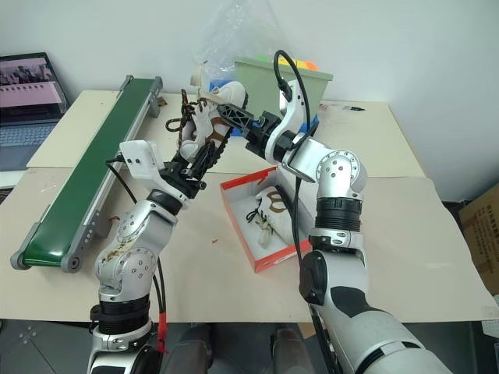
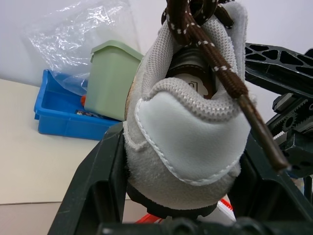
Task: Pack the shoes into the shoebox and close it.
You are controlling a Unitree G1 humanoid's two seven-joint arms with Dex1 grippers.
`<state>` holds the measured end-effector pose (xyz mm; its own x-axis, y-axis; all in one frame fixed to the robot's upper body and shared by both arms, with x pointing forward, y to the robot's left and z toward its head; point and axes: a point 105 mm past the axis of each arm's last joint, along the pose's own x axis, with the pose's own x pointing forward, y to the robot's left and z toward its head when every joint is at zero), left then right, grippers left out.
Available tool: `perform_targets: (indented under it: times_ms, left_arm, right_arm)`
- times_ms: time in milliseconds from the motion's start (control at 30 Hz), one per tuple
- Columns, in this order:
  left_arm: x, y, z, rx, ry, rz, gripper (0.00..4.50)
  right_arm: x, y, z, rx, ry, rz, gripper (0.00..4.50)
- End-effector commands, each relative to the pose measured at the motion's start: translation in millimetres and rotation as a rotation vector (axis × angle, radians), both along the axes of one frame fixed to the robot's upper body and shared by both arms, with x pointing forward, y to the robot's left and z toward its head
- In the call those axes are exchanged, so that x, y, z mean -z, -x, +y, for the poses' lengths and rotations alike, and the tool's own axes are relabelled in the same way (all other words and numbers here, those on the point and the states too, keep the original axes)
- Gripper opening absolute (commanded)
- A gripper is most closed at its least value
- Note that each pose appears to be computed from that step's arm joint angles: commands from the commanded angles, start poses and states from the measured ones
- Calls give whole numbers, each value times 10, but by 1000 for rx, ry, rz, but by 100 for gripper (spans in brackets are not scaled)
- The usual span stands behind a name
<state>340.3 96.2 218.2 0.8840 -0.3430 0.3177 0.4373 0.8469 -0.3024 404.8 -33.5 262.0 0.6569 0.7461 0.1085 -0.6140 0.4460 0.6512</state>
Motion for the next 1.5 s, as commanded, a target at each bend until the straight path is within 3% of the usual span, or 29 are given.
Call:
perform_targets:
  times_ms: [33, 133, 300, 433, 500, 533, 667, 833, 1033, 1367, 1500]
  left_arm:
    - [-129, 100, -217, 74, 5, -56, 224]
    - [-131, 112, -262, 86, 4, -54, 224]
    - [-132, 109, -238, 82, 3, -46, 224]
    - [-172, 103, -129, 57, 15, -44, 224]
    - [-197, 129, -79, 57, 29, -46, 224]
    - [-207, 161, -56, 66, 29, -48, 317]
    - [-184, 261, 125, 35, 0, -24, 447]
    - [-11, 439, 558, -44, -42, 53, 447]
    - [129, 456, 914, -170, -75, 111, 447]
    - [227, 437, 720, -153, -68, 131, 447]
    - [210, 435, 712, -164, -70, 124, 447]
  right_arm:
    - [-203, 41, 23, 3, -24, -80, 405]
    - [-195, 32, 33, 5, -17, -88, 343]
    - [-209, 35, 59, -7, -31, -95, 159]
    - [-212, 20, 72, -8, -31, -98, 51]
    - [-193, -3, 62, 4, -17, -94, 41]
    - [-170, -21, 48, 18, 2, -91, 40]
    - [-56, -77, -36, 71, 135, -105, 38]
    - [-67, -70, -134, 91, 325, -156, 38]
    - [-11, 47, -304, 28, 642, -211, 38]
    - [457, 306, -479, -146, 698, -69, 38]
    - [767, 343, -497, -198, 624, 27, 38]
